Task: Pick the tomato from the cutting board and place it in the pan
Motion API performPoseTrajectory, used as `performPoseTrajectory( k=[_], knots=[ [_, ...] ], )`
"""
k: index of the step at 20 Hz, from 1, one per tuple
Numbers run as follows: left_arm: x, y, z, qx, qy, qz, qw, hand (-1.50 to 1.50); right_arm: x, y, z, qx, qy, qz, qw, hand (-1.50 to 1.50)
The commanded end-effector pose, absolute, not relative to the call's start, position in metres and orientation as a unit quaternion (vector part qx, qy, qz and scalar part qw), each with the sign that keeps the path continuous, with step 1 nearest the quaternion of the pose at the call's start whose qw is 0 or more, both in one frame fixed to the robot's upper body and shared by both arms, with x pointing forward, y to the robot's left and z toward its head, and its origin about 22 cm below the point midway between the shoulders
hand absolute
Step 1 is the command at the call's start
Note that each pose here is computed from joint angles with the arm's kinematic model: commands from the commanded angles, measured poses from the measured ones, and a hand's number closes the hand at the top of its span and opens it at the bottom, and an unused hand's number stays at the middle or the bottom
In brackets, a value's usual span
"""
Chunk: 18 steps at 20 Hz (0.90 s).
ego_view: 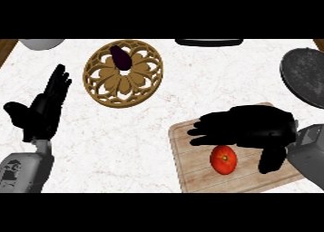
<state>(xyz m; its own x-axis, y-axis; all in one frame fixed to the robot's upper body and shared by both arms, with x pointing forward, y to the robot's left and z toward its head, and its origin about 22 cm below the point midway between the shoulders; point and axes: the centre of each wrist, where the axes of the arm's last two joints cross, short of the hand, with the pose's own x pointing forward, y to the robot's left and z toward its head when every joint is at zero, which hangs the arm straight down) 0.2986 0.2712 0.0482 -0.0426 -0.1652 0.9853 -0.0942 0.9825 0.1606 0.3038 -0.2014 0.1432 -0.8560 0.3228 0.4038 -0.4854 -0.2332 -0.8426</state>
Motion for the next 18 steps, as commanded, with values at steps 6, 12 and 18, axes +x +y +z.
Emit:
performPoseTrajectory(
  k=[6,12,18],
  knots=[
    [0.298,0.273,0.058,0.087,-0.721,-0.021,0.687,0.0,0.304,-0.184,0.134,0.026,-0.513,0.83,0.217,-1.5],
    [0.295,0.266,0.05,0.088,-0.719,-0.026,0.689,0.0,0.304,-0.179,0.122,0.027,-0.496,0.841,0.215,-1.5],
    [0.295,0.282,0.051,0.091,-0.722,-0.021,0.686,0.0,0.285,-0.176,0.103,0.012,-0.489,0.848,0.203,-1.5]
  ],
)
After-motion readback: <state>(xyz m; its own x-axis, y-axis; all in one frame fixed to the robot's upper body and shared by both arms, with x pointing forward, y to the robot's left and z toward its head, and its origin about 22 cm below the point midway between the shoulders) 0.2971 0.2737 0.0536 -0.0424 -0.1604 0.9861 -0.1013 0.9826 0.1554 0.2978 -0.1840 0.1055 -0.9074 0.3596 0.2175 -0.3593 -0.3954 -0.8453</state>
